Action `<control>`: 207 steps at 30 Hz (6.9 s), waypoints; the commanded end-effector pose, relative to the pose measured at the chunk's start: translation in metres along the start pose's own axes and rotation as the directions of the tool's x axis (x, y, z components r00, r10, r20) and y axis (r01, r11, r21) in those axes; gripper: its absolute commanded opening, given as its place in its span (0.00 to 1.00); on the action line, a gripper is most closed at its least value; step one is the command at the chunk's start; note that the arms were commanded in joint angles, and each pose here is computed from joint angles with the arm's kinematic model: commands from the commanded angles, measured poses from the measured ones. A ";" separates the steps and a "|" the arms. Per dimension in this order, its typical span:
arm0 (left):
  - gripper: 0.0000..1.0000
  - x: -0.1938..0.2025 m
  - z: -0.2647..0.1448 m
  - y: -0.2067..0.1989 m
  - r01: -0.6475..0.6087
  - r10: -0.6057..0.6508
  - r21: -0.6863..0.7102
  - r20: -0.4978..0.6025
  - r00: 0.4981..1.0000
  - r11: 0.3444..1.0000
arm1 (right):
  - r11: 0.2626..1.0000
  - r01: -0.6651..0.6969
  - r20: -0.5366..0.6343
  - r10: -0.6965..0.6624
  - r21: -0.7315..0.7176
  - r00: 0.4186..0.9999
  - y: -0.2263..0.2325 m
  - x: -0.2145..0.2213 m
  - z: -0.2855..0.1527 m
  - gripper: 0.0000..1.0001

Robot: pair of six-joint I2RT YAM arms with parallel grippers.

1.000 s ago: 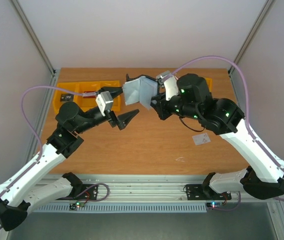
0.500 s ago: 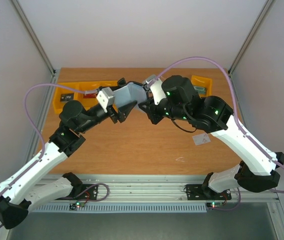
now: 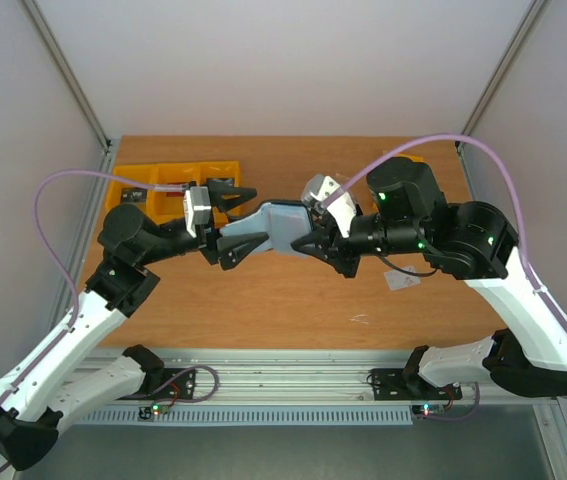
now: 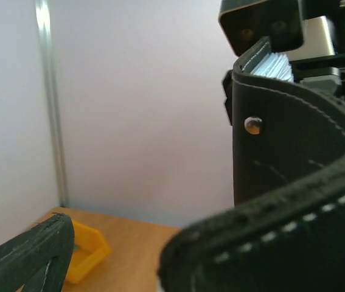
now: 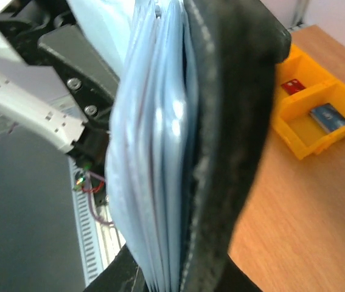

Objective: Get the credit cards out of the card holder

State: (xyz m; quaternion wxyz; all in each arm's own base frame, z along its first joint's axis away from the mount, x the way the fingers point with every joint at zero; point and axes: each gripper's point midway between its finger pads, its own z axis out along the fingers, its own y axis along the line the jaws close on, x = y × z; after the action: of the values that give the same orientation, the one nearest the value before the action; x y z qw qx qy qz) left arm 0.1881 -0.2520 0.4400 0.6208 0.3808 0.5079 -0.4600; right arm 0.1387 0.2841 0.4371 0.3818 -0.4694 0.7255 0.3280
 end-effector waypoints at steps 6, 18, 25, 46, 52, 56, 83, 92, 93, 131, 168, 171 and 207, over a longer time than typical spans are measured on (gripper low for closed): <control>0.69 -0.015 -0.012 -0.045 0.042 -0.043 0.242 -0.003 0.999 0.969 | 0.977 0.102 -0.039 -0.112 -0.186 0.993 0.040 0.009 -0.032 0.01; 0.52 -0.020 -0.014 -0.057 -0.072 0.062 0.301 0.042 0.997 0.951 | 0.988 0.114 -0.023 -0.117 -0.102 0.993 0.022 -0.004 -0.017 0.01; 0.03 -0.021 -0.014 -0.061 -0.101 0.086 0.317 0.061 0.994 0.943 | 0.989 0.135 -0.002 -0.135 -0.060 0.991 0.011 -0.016 -0.006 0.01; 0.00 -0.022 -0.013 -0.042 -0.102 0.089 0.175 0.079 0.993 0.979 | 0.997 0.078 0.073 -0.079 0.021 0.994 -0.020 -0.013 -0.030 0.63; 0.00 -0.020 -0.013 -0.041 -0.097 0.085 0.178 0.077 0.993 0.979 | 0.995 0.074 0.078 -0.079 0.069 0.994 -0.029 -0.016 -0.030 0.58; 0.00 -0.020 -0.013 -0.041 -0.100 0.087 0.175 0.076 0.993 0.979 | 0.993 0.074 0.076 -0.080 0.087 0.994 -0.032 -0.016 -0.037 0.59; 0.00 -0.014 -0.014 -0.041 -0.087 0.076 0.175 0.067 0.995 0.981 | 0.990 -0.051 0.076 0.061 -0.132 0.995 -0.026 -0.025 0.024 0.59; 0.00 -0.007 -0.012 -0.032 -0.055 0.049 0.128 0.044 0.998 0.990 | 0.978 -0.075 0.100 0.096 -0.195 0.990 -0.019 -0.029 0.031 0.16; 0.00 -0.006 -0.011 -0.029 -0.049 0.045 0.115 0.039 0.998 0.992 | 0.979 -0.080 0.098 0.100 -0.188 0.990 -0.021 -0.028 0.032 0.08; 0.00 0.002 -0.008 -0.008 0.008 -0.008 -0.006 0.031 0.999 1.000 | 0.994 -0.097 0.070 0.100 -0.040 0.992 -0.037 -0.002 -0.006 0.48; 0.00 -0.004 -0.013 -0.024 -0.042 0.039 0.062 0.047 0.998 0.997 | 0.986 -0.165 0.101 0.166 -0.017 0.981 -0.050 -0.023 -0.004 0.39; 0.00 -0.004 -0.013 -0.024 -0.040 0.037 0.058 0.047 0.998 0.998 | 0.985 -0.156 0.087 0.162 -0.076 0.983 -0.041 -0.021 -0.001 0.44; 0.61 0.033 -0.021 0.046 -0.019 0.007 -0.309 -0.040 0.999 0.951 | 0.452 -0.021 -0.216 0.467 0.892 0.857 -0.194 0.077 -0.016 0.01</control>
State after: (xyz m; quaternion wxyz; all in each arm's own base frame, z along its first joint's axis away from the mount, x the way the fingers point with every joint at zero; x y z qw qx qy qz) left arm 0.2363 -0.2208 0.4094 0.6727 0.2644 0.5911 -0.3580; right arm 0.2951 0.2139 0.3620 0.3586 -0.1871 0.9142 0.0253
